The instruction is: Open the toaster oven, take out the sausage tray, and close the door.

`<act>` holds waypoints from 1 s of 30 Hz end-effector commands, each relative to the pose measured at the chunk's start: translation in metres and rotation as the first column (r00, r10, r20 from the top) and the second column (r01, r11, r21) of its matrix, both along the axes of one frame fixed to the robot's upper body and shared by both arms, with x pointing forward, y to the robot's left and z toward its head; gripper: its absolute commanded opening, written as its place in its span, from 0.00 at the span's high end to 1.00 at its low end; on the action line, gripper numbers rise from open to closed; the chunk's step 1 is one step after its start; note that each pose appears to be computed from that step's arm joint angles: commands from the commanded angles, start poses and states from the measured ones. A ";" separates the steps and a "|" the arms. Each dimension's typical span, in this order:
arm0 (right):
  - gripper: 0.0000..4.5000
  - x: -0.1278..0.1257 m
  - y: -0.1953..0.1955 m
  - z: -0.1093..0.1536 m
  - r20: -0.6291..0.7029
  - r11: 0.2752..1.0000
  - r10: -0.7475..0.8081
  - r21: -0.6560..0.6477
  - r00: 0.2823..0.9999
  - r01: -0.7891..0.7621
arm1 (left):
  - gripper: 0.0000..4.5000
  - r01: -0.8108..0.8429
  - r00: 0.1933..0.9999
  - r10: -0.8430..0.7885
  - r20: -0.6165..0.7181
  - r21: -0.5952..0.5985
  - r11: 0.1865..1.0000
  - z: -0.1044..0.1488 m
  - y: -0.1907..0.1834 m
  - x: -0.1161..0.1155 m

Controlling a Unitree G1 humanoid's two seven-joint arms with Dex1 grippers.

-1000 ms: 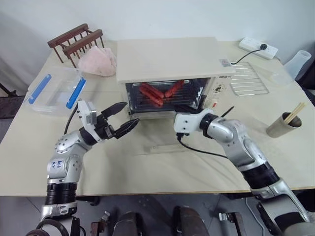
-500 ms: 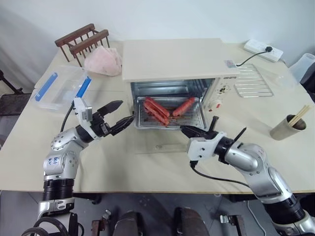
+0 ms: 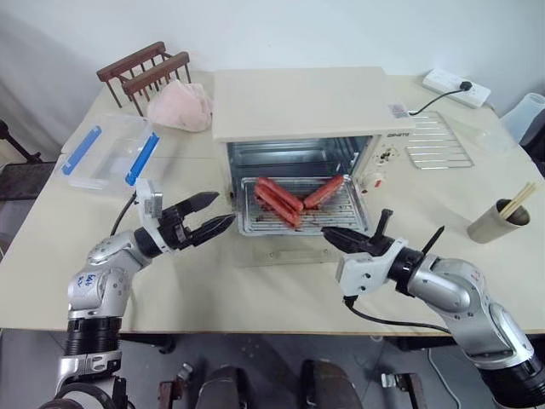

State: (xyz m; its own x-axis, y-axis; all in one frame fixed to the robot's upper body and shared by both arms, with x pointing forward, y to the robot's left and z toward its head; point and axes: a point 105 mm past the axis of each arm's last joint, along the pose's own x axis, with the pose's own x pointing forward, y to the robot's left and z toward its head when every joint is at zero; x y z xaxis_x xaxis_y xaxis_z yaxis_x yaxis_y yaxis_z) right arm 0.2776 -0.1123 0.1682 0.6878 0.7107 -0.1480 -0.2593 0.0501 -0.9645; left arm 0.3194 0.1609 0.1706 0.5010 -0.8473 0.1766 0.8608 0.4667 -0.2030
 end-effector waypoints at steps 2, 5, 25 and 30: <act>1.00 -0.009 -0.001 0.016 0.075 1.000 0.029 -0.013 0.997 -0.028 | 0.00 0.028 0.993 -0.038 -0.110 -0.090 0.996 0.014 -0.003 -0.006; 1.00 -0.011 -0.001 0.014 0.069 0.999 0.041 -0.020 0.997 -0.039 | 0.00 0.054 0.945 -0.088 -0.316 -0.113 0.992 0.005 -0.008 -0.008; 1.00 -0.008 0.013 0.020 0.073 0.987 0.150 -0.066 0.986 -0.146 | 0.60 0.130 0.687 -0.285 -0.668 -0.273 0.953 -0.011 -0.032 -0.014; 1.00 -0.009 0.016 0.019 0.069 0.986 0.160 -0.062 0.985 -0.156 | 0.85 0.101 0.654 -0.292 -0.698 -0.302 0.948 -0.012 -0.034 -0.011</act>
